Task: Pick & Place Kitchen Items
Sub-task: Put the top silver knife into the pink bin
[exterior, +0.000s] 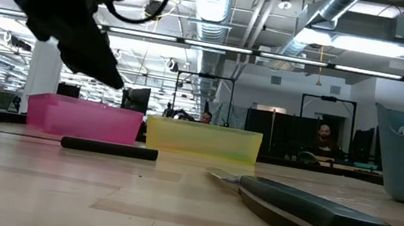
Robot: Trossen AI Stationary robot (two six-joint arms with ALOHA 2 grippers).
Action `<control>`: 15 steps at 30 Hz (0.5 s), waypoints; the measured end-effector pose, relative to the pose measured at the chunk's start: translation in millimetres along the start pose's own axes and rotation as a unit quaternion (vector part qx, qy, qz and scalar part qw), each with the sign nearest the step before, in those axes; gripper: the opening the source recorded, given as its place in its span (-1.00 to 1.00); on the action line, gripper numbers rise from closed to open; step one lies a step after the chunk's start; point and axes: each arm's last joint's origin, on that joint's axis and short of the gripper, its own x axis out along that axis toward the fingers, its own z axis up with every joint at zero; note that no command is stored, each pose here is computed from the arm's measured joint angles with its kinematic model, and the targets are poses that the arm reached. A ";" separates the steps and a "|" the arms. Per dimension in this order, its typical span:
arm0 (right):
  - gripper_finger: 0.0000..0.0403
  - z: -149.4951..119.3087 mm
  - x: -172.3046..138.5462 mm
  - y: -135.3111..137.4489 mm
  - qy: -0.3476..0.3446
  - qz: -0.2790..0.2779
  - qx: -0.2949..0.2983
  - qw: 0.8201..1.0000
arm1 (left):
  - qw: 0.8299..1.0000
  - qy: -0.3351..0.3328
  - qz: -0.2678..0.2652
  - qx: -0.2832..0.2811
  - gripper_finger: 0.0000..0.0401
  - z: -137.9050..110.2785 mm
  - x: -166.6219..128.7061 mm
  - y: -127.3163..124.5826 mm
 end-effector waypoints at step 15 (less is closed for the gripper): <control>0.00 -0.4 0.0 -0.2 0.002 -0.001 -0.001 1.000 | 0.999 0.021 0.029 0.012 0.05 -8.5 14.6 4.8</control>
